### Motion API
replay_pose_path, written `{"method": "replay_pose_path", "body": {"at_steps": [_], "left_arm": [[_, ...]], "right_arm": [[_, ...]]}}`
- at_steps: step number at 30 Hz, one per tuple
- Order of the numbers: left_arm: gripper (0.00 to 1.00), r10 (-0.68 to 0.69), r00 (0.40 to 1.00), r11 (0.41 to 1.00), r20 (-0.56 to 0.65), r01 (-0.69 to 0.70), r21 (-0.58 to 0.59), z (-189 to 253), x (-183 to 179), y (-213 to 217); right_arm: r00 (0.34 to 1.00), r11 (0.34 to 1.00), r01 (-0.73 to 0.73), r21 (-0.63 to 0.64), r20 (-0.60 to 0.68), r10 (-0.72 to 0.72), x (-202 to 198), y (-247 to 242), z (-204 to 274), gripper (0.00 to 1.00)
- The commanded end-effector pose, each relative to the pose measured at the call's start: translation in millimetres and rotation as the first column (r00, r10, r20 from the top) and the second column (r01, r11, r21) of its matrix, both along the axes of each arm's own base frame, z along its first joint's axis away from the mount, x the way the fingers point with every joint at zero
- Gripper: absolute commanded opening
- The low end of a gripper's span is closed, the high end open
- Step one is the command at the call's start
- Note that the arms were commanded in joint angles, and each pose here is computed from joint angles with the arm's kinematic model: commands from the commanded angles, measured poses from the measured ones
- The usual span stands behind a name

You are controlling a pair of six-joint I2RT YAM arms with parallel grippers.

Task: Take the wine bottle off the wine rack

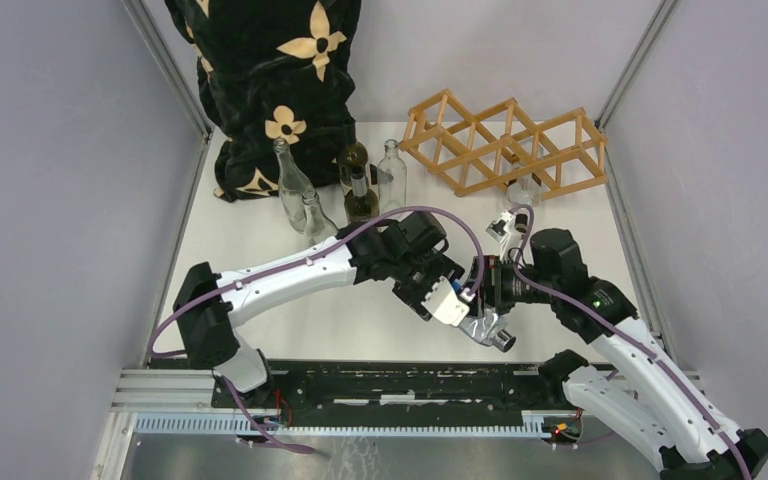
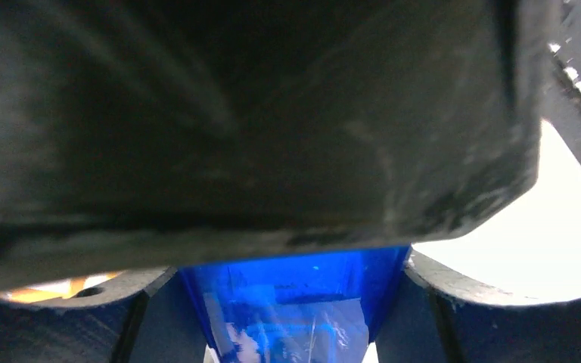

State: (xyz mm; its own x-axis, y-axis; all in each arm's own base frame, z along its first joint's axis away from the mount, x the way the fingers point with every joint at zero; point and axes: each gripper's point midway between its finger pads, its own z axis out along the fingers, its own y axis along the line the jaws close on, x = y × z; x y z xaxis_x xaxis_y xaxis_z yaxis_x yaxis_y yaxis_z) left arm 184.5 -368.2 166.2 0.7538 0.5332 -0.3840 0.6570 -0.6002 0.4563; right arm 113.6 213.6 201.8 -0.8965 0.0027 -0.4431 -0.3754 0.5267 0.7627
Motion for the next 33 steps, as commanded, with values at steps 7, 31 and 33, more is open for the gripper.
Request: {"method": "replay_pose_path", "body": {"at_steps": [7, 31, 33], "left_arm": [[0.02, 0.214, 0.954, 0.862, -0.21, -0.285, -0.419, 103.7, 3.5, -16.8], [0.02, 0.311, 0.847, 0.714, -0.432, -0.508, -0.482, 147.7, 29.2, 21.1], [0.02, 0.303, 0.856, 0.724, -0.419, -0.493, -0.483, 143.1, 25.1, 25.4]], "right_arm": [[0.932, 0.981, -0.082, 0.174, 0.363, 0.014, 10.5, 10.3, 117.7, 0.98], [0.816, 0.935, -0.105, 0.34, 0.567, -0.115, -7.8, -4.2, 257.1, 0.98], [0.802, 0.93, -0.094, 0.355, 0.581, -0.141, -5.3, -5.4, 267.2, 0.98]]}}
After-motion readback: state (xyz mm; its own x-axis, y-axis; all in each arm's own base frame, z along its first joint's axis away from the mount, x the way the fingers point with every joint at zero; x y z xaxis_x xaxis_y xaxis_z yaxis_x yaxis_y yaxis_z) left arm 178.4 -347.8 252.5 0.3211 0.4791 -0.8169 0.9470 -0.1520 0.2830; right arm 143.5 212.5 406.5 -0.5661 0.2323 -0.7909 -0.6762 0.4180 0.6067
